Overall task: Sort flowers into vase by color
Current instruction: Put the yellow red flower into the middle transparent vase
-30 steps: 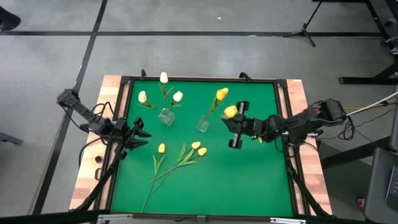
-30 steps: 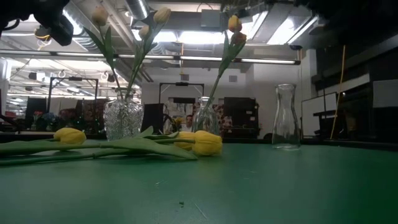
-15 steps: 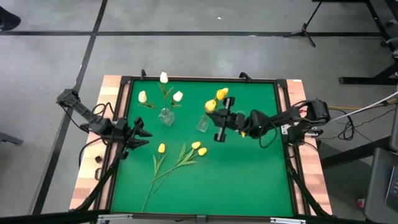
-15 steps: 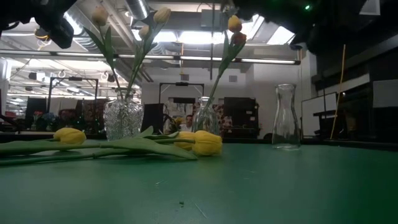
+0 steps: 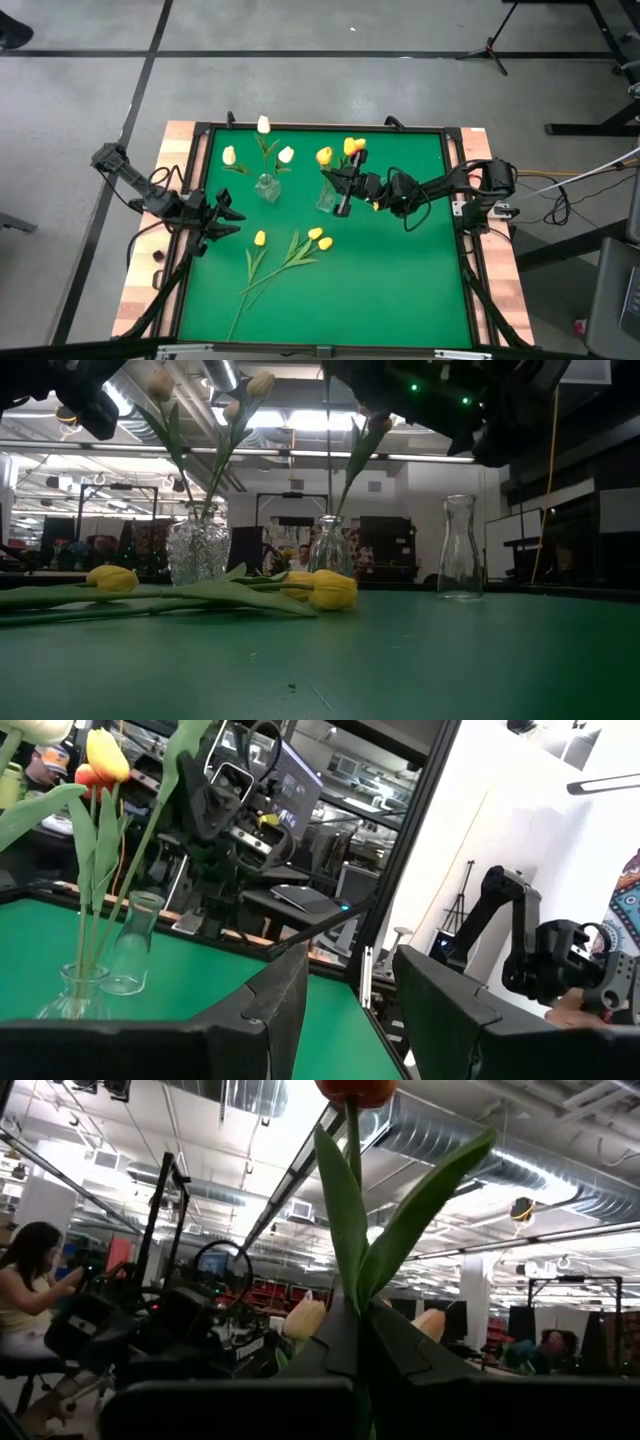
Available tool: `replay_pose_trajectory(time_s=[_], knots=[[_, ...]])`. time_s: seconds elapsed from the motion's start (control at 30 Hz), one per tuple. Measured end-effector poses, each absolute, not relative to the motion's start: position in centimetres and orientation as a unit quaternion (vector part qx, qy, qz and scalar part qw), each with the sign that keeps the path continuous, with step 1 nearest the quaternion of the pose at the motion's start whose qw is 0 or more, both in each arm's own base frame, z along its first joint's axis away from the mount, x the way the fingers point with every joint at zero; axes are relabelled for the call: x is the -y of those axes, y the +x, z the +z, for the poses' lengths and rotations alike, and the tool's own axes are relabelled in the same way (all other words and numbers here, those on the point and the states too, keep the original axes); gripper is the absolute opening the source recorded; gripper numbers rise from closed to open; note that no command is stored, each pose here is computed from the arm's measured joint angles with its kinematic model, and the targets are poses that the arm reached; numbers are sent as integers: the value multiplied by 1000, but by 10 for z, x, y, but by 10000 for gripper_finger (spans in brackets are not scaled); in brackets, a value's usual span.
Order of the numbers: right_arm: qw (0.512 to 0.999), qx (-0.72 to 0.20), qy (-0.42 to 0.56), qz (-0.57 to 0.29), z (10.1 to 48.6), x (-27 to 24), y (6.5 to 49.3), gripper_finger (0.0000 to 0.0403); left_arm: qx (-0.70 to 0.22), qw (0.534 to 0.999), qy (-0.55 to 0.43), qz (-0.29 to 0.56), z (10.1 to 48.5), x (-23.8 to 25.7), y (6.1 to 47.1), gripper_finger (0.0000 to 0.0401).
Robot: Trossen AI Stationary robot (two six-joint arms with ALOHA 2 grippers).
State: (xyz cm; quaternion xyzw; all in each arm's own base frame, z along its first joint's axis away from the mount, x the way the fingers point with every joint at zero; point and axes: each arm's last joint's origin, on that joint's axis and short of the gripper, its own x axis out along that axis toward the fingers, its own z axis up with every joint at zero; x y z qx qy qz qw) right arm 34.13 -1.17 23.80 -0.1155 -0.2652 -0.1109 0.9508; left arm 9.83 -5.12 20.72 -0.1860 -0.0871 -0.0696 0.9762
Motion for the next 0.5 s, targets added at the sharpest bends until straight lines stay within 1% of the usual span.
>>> replay_pose_trajectory(time_s=[0.33,0.4,0.5], knots=[[956,245,-106,-124,226,12,346,6,87,976,-186,-70,207,51,98,147],[956,245,-97,-132,226,13,346,15,87,976,-186,-70,207,51,98,147],[953,238,-81,-171,225,15,345,37,87,976,-186,-70,207,51,98,147]])
